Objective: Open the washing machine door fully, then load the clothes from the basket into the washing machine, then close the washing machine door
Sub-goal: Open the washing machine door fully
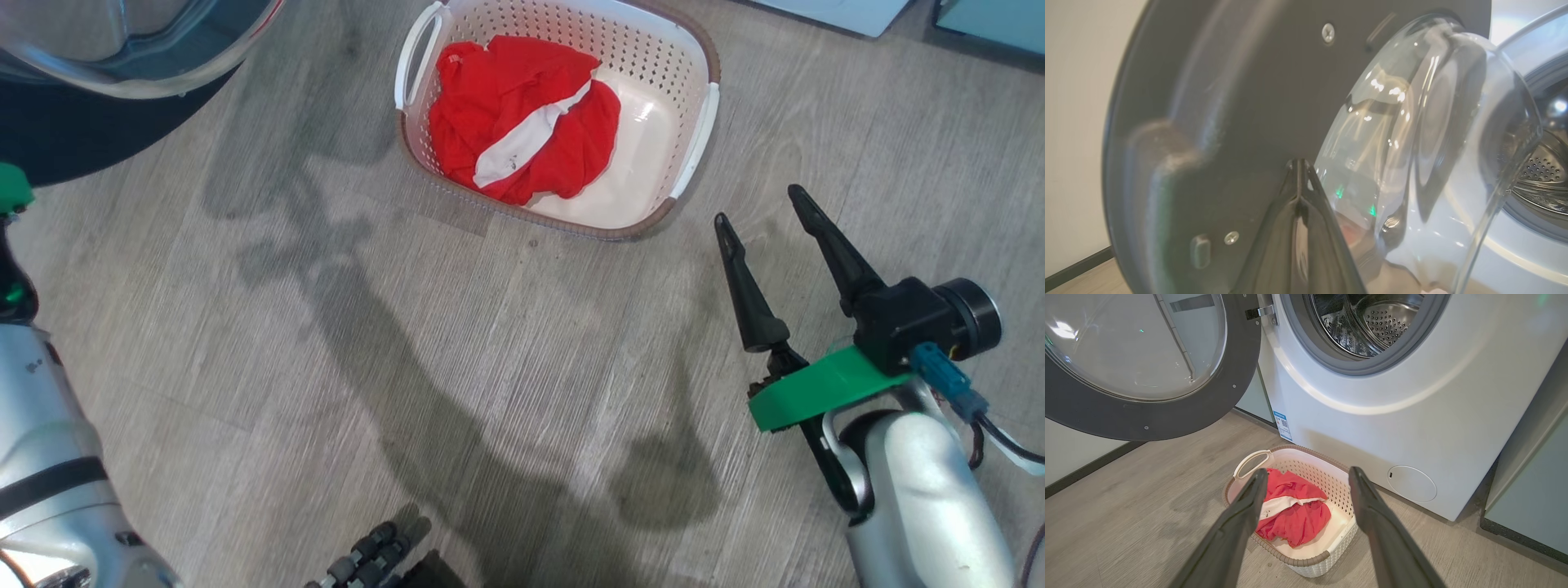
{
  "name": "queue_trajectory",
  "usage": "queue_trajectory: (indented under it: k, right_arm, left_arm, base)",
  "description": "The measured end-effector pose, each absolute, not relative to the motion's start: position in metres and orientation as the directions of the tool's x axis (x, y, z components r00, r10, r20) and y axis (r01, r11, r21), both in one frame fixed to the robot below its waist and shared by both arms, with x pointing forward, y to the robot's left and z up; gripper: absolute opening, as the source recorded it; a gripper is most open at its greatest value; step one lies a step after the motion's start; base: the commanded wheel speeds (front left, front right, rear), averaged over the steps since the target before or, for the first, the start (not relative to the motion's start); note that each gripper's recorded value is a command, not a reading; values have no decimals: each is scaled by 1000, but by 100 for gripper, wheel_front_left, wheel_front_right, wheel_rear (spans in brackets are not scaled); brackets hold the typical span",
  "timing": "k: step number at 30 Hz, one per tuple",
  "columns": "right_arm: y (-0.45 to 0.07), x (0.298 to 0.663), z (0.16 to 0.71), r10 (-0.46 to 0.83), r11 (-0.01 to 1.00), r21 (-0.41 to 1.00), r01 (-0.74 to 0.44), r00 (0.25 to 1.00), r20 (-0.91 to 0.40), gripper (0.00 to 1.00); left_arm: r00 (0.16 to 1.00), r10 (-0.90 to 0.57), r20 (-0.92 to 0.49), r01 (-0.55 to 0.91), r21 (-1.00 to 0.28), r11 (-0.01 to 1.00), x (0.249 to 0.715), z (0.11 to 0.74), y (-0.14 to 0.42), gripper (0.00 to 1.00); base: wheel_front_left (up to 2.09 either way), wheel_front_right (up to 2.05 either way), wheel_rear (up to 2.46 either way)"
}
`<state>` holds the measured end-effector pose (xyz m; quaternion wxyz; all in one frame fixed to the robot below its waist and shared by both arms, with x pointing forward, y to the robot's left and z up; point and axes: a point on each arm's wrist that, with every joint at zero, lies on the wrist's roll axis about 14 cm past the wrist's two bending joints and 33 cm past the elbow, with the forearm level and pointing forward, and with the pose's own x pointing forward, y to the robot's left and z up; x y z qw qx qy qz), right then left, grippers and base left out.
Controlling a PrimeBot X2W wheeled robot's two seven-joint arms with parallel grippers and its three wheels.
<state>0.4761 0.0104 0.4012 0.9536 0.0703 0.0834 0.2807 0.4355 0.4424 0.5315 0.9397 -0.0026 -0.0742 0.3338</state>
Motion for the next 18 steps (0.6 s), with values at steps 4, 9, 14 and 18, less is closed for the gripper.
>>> queue_trajectory:
  k: [4, 9, 14, 18]
  right_arm:
    - [11, 477, 400, 547, 832, 184, -523, 829, -119, 100]
    - [12, 478, 401, 548, 832, 178, -525, 828, -118, 100]
    - [11, 477, 407, 548, 832, 170, -528, 829, -109, 100]
    - [11, 474, 414, 547, 832, 171, -528, 831, -96, 100]
  left_arm:
    - [750, 647, 134, -647, -51, 761, 430, 530, 449, 0]
    - [743, 656, 133, -655, -56, 754, 426, 529, 451, 0]
    - [749, 648, 139, -648, -49, 760, 425, 534, 448, 0]
    - [767, 624, 150, -625, -42, 779, 425, 540, 442, 0]
  base:
    - [0, 0, 0]
    - [0, 0, 0]
    - [0, 0, 0]
    - [0, 0, 0]
